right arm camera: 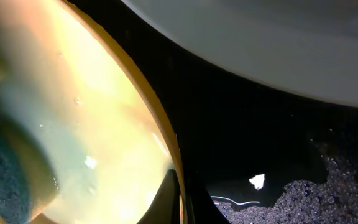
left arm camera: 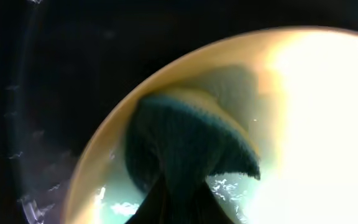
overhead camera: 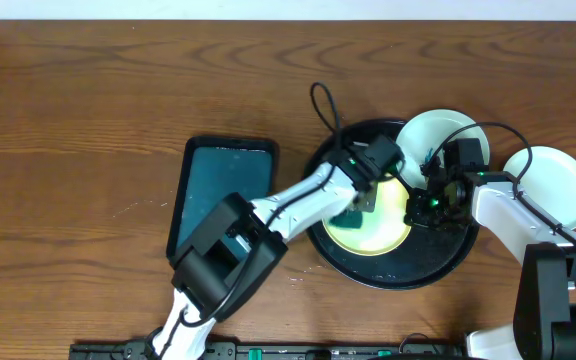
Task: Clean dirty plates on tray and stack at the side
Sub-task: 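Scrub the tilted yellow plate with the sponge in the left gripper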
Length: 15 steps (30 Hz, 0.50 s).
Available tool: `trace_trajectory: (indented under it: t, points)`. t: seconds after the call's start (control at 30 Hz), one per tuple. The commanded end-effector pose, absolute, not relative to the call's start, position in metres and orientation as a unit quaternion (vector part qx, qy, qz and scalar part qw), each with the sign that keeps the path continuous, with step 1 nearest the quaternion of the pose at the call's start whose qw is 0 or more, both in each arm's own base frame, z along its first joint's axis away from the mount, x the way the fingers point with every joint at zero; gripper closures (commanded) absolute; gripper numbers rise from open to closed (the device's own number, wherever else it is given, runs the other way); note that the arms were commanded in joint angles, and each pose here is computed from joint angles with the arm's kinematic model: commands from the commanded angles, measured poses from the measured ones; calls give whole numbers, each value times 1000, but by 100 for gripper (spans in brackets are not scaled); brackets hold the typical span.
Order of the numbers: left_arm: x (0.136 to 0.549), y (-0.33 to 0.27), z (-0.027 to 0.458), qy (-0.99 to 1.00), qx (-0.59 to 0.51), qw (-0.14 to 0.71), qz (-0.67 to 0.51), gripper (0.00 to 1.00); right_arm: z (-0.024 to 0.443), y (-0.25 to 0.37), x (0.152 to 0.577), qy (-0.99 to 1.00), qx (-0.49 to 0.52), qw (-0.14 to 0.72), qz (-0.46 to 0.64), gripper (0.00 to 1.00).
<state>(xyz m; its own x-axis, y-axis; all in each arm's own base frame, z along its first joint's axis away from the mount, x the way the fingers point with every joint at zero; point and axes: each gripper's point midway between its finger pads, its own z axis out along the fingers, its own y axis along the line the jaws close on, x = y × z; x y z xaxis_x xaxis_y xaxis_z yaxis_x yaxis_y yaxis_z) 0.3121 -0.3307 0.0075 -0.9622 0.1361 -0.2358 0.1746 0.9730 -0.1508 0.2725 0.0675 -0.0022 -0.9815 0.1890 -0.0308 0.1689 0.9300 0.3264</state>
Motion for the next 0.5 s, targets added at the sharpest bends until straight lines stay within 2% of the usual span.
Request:
trace_trajectory:
  t: [0.0,0.2,0.37,0.47]
  points:
    - [261,-376,-26,969,91,-35,-226,93,-27,44,251,991,94,-3,91,99]
    - [249,-403,-14,950,113,-50,-286,92,-27,44,250,991,95,-5,90,99]
    - [248,-402,-15,951,118,-48,-281,92,-27,44,249,991,95,-7,90,99]
    - [253,-388,-24,962,125,-30,-240,92,-27,44,249,991,95,-7,90,99]
